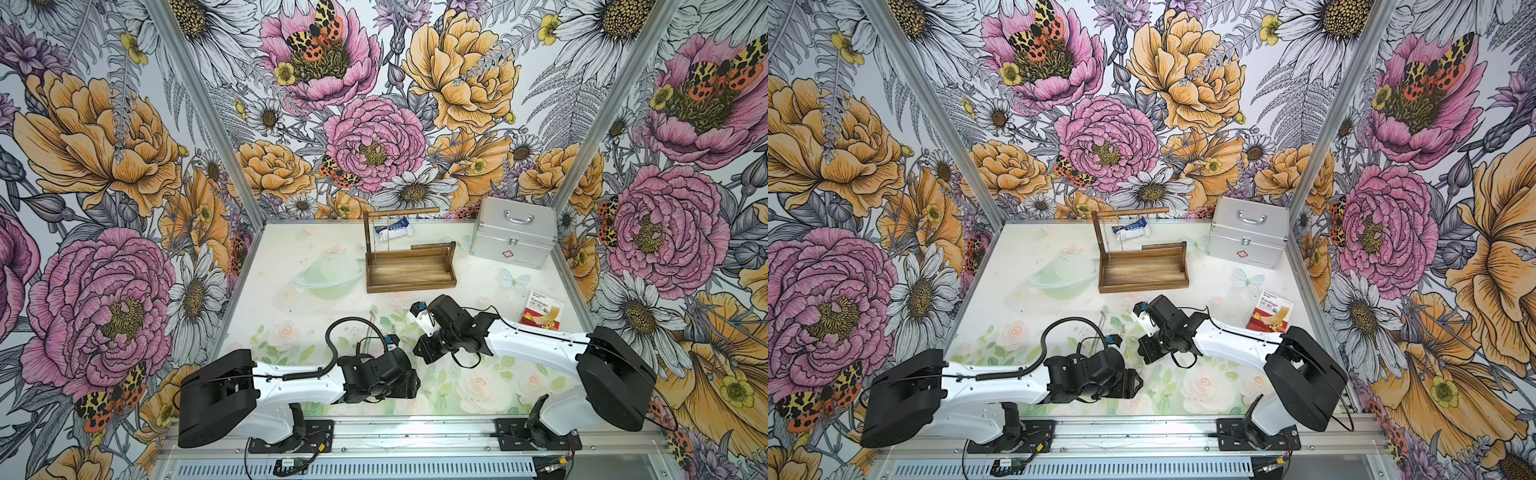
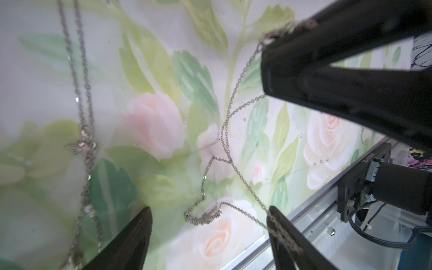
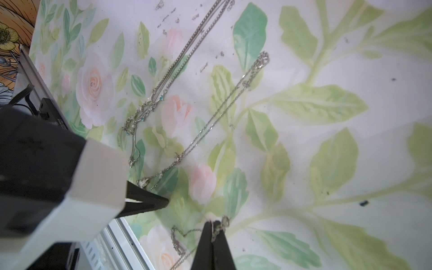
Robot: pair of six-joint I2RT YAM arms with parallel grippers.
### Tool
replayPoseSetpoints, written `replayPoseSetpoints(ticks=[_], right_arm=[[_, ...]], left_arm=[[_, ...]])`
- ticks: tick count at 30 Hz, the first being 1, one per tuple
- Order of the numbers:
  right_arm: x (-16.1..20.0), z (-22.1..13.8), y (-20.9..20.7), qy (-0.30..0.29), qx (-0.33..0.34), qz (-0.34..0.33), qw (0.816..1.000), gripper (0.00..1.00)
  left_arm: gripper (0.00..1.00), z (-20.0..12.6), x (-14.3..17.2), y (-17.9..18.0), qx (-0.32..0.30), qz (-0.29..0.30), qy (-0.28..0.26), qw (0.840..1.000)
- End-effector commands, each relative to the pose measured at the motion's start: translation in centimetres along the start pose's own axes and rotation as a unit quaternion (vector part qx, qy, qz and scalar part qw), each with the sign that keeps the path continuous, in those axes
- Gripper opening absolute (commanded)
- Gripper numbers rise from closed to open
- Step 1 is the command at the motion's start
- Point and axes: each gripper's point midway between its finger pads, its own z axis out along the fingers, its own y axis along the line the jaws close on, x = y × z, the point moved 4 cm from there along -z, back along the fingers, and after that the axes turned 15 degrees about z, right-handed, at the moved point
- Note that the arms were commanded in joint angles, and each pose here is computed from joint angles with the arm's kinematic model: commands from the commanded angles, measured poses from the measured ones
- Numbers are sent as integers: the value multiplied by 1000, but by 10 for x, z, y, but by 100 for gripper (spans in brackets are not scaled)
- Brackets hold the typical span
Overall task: Take the necklace off the jewelry display stand
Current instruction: Place the necklace at the center of the board.
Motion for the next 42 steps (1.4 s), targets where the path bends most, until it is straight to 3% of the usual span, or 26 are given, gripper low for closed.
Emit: replayPoseSetpoints(ticks=[1,9,28,42], right_arm=[[-16,1,2,-18,5,8,1000,0],[-27,9,-11,-18,22,27,999,0],[-35,22,-25,-3,14,60,998,0],[-39,21,-24,-7,11,65,998,0]], left_arm=[[78,-2,14,6,-8,-4,17,1000],[78,-6,30,12,-12,-11,28,999],[82,-17,33,11,-9,-4,4,1000],[28,-18,-18,-12,-5,30,-28,999]])
